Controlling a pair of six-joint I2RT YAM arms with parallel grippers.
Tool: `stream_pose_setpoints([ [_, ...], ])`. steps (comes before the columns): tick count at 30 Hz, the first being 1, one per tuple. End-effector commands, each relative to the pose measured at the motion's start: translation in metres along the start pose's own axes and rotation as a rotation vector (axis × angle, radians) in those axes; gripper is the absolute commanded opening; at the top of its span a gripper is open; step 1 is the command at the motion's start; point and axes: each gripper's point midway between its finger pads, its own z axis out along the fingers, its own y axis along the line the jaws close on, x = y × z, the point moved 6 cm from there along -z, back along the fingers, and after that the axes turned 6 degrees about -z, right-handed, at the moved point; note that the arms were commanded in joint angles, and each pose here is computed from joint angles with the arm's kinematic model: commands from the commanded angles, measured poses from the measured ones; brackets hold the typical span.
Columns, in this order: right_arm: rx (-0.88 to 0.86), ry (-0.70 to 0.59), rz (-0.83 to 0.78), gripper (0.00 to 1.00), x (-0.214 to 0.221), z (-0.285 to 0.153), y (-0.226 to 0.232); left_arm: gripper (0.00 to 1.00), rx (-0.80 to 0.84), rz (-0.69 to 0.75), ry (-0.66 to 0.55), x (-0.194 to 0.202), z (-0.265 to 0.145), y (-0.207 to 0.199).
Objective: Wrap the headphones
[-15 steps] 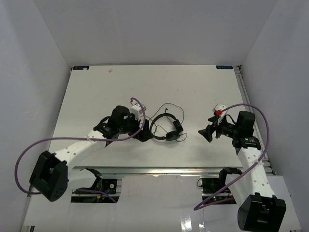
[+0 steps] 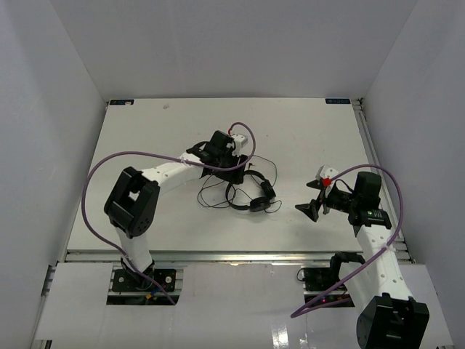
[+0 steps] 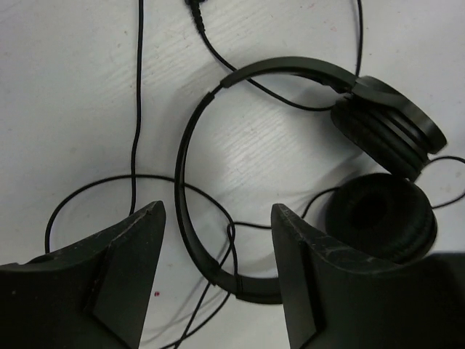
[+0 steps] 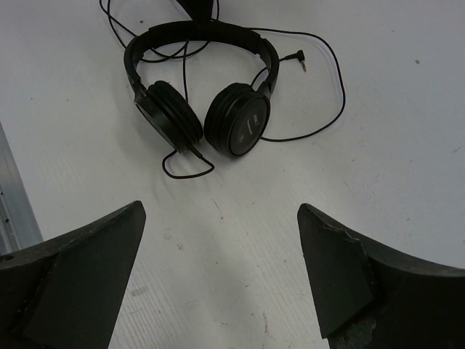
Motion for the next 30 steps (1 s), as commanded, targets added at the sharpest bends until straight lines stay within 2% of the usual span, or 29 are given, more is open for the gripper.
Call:
stream_pose_setpoints([
  [1,-0.013,-0.035,-0.042,0.91,-0.011,-0.002,-0.001,0.67,-0.122,0.044,0.037,-0.008,0.008,0.009],
  [3,-0.015,-0.037,-0.041,0.91,-0.012,-0.002,-0.001,0.58,-0.138,0.058,0.039,-0.016,0.014,0.008],
  [7,-0.015,-0.036,-0.041,0.91,-0.012,-0.001,-0.001,0.48,-0.150,0.074,0.069,-0.019,0.023,0.009],
  [13,-0.015,-0.036,-0.039,0.91,-0.012,-0.001,-0.001,0.39,-0.164,0.093,0.136,-0.005,0.034,0.010],
  [26,-0.009,-0.028,-0.033,0.91,-0.010,-0.001,-0.002,0.36,-0.177,0.099,0.217,0.017,0.051,0.012],
  [30,-0.008,-0.025,-0.032,0.91,-0.010,-0.001,-0.003,0.27,-0.213,0.093,0.235,0.025,0.056,0.016],
])
